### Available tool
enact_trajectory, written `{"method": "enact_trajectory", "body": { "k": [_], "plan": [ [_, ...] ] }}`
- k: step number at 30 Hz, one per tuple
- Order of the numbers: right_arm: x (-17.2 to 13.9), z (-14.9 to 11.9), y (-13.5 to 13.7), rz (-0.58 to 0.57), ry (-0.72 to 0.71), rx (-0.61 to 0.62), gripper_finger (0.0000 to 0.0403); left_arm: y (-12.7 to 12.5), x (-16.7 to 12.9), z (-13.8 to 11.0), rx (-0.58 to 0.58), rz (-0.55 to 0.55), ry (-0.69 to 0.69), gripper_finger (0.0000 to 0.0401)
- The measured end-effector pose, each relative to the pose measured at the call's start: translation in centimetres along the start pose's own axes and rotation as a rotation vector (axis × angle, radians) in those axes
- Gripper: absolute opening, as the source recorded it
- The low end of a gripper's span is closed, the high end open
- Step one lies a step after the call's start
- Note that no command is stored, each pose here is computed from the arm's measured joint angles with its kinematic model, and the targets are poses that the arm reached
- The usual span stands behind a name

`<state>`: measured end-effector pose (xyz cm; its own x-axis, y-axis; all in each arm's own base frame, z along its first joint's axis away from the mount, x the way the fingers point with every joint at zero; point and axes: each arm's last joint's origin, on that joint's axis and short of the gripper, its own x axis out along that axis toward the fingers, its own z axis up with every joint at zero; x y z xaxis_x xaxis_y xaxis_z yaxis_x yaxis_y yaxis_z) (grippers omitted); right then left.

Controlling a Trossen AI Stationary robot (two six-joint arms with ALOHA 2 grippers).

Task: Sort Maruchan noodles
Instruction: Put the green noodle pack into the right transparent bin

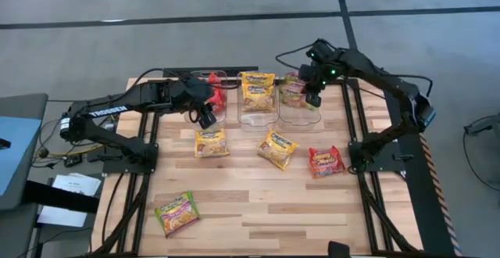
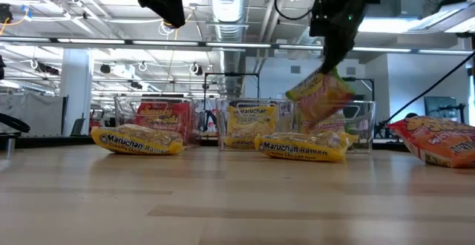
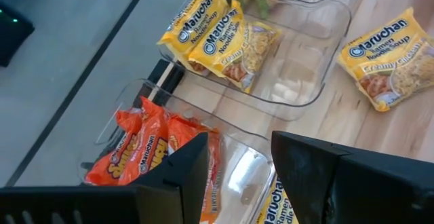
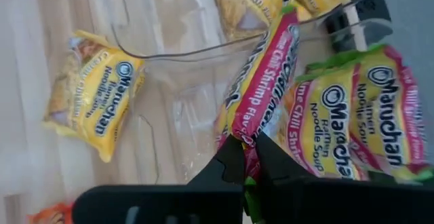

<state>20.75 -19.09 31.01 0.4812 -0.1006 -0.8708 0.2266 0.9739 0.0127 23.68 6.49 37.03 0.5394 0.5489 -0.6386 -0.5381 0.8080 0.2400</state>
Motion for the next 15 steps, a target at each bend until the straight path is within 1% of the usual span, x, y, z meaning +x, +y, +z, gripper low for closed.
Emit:
{"method": "enact_trajectory", "body": {
  "k": [6,9,12,15],
  "plan": [
    [2.5,-1.6,-0.8,-0.017,-0.005,-0.004,0.0012,0.1,0.0,0.0,-0.027,0.002,0.001,0.0151],
    [3.5,-2.2,-1.1,-0.039,-0.003,-0.022,0.0021,0.0,0.0,0.0,-0.052,0.002,0.001,0.0151],
    [4.3,-2.7,-1.4,-0.092,0.011,-0.046,0.0025,0.0,0.0,0.0,-0.070,0.002,0.001,0.0151],
    [4.6,-3.0,-1.4,-0.100,0.029,-0.050,0.0024,0.0,0.0,0.0,-0.070,0.002,0.001,0.0151]
  ]
}}
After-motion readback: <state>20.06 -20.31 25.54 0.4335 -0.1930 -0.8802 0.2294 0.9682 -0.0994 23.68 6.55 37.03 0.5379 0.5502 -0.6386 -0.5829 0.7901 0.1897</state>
